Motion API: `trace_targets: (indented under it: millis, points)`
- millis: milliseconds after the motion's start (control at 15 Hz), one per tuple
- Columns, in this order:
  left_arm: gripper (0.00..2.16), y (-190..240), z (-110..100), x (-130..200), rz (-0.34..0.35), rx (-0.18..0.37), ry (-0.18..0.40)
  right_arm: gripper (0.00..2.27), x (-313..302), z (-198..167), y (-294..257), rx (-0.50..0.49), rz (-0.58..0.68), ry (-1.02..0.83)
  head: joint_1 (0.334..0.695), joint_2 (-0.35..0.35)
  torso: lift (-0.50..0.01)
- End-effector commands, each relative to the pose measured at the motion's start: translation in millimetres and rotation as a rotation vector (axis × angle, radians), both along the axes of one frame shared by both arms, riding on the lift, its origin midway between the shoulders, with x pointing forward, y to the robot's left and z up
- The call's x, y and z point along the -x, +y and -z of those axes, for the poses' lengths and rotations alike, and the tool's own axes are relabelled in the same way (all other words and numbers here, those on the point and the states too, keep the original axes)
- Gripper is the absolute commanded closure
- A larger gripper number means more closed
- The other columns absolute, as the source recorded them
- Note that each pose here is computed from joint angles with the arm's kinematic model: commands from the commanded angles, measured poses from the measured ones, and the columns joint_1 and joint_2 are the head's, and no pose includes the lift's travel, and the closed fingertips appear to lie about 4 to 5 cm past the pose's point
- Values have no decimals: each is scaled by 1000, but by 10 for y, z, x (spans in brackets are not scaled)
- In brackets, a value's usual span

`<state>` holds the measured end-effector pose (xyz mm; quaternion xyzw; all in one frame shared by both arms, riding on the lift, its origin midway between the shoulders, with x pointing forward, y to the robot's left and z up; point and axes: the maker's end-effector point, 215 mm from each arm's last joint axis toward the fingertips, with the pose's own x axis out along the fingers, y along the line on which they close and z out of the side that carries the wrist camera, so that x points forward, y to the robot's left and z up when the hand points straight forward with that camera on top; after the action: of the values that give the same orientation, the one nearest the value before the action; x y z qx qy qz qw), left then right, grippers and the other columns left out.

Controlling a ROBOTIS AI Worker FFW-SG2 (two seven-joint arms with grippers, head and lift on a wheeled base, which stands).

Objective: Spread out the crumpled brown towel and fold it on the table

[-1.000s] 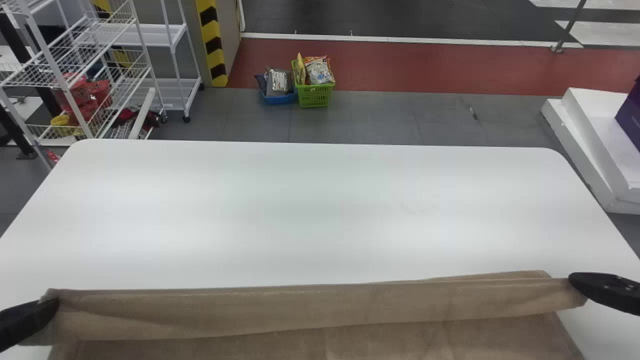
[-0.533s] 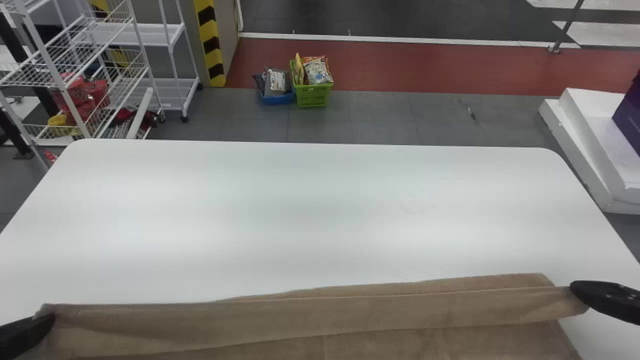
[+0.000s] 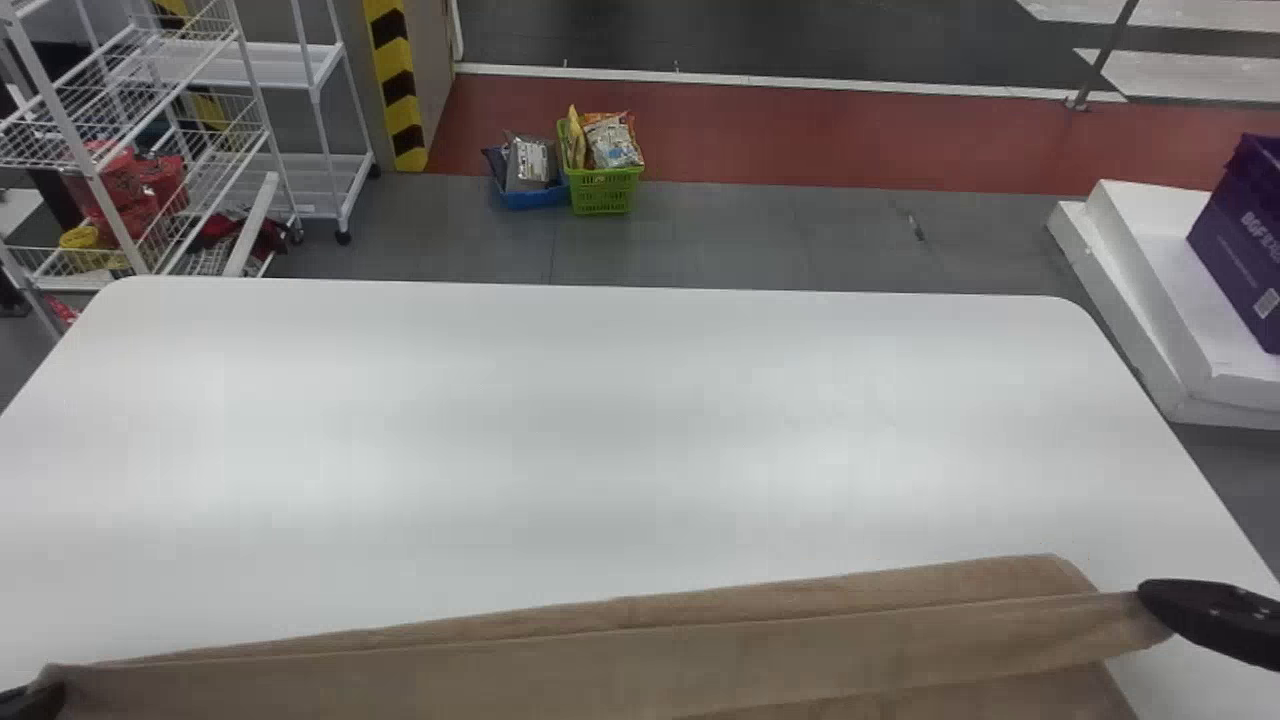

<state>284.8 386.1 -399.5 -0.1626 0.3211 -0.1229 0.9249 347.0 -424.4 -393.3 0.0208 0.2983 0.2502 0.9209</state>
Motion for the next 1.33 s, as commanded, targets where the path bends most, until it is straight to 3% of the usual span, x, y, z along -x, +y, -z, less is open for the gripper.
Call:
trace_targets:
  millis: [0, 67, 133, 333, 533, 600, 933, 1000, 1067, 1267]
  points:
    - [748, -3, 62, 39, -1, 2, 13, 1312, 43, 131, 108, 7, -35, 21, 695, -74, -127]
    - [626, 6, 95, 70, -4, 6, 22, 1227, 63, 169, 116, 7, -38, 27, 695, -70, -127]
    - [404, 25, 119, 112, -4, 10, 30, 856, 93, 208, 129, 11, -48, 27, 695, -60, -127]
    - [404, 152, 165, 299, -26, 19, 49, 620, 162, 277, 139, 19, -71, 23, 695, -48, -127]
    - [448, 307, 160, 424, -47, 51, 19, 599, 221, 345, 80, 21, -68, 28, 695, -23, -127]
    - [701, 355, 186, 455, -55, 52, 18, 599, 238, 366, 39, 18, -62, 29, 695, -18, -127]
    - [734, 381, 147, 453, -63, 67, 0, 599, 251, 460, 61, -4, -66, 51, 695, -1, -127]
    - [1187, 407, 178, 461, -73, 64, 5, 599, 264, 485, 26, 3, -66, 49, 695, 7, -127]
    - [1447, 435, 239, 493, -85, 71, 17, 599, 302, 528, -54, 6, -58, 50, 695, 10, -127]
    - [1447, 600, 332, 553, -111, 62, 12, 529, 539, 594, -327, 16, -37, 14, 695, -1, -127]
